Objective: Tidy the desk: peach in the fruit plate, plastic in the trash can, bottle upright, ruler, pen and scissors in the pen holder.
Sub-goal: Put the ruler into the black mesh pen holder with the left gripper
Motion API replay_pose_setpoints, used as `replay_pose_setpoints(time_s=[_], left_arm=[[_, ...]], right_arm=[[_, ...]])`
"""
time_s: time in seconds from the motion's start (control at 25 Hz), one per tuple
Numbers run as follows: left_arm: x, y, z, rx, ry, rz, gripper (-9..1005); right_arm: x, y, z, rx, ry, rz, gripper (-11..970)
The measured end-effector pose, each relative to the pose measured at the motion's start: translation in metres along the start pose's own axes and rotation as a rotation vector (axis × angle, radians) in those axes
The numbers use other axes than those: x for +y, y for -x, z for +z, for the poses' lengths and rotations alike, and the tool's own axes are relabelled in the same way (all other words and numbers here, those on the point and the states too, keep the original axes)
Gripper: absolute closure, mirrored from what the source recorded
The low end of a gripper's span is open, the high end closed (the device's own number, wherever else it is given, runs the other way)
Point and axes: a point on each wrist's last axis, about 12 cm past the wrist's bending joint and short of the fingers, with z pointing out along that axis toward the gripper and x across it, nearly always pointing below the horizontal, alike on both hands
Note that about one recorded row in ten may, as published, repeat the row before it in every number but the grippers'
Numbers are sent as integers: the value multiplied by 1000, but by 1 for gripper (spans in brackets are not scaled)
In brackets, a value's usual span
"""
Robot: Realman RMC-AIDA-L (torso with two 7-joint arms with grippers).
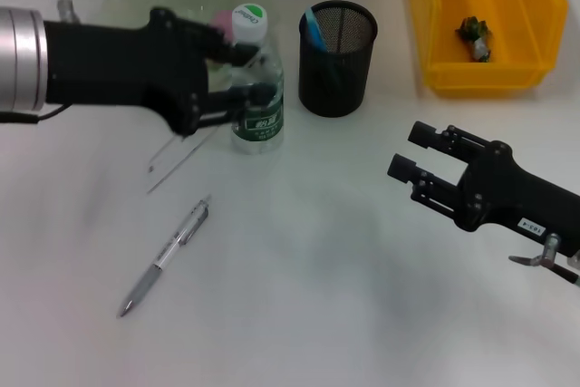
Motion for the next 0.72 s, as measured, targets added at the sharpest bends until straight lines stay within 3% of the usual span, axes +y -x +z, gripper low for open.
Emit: replay_pose_setpoints(time_s=[0.24,0.4,0.56,0.72], left_arm=[[5,14,12,-237,-3,-27,598],[18,19,36,-419,-21,-98,598],[26,16,49,-526,-23,-164,598],[32,11,62,-642,4,-156,598]], right_arm=[[2,-3,1,4,-5,7,355],[4,-6,4,2,2,8,355],[6,-7,6,0,6,18,355],[8,-10,7,8,4,28,355]])
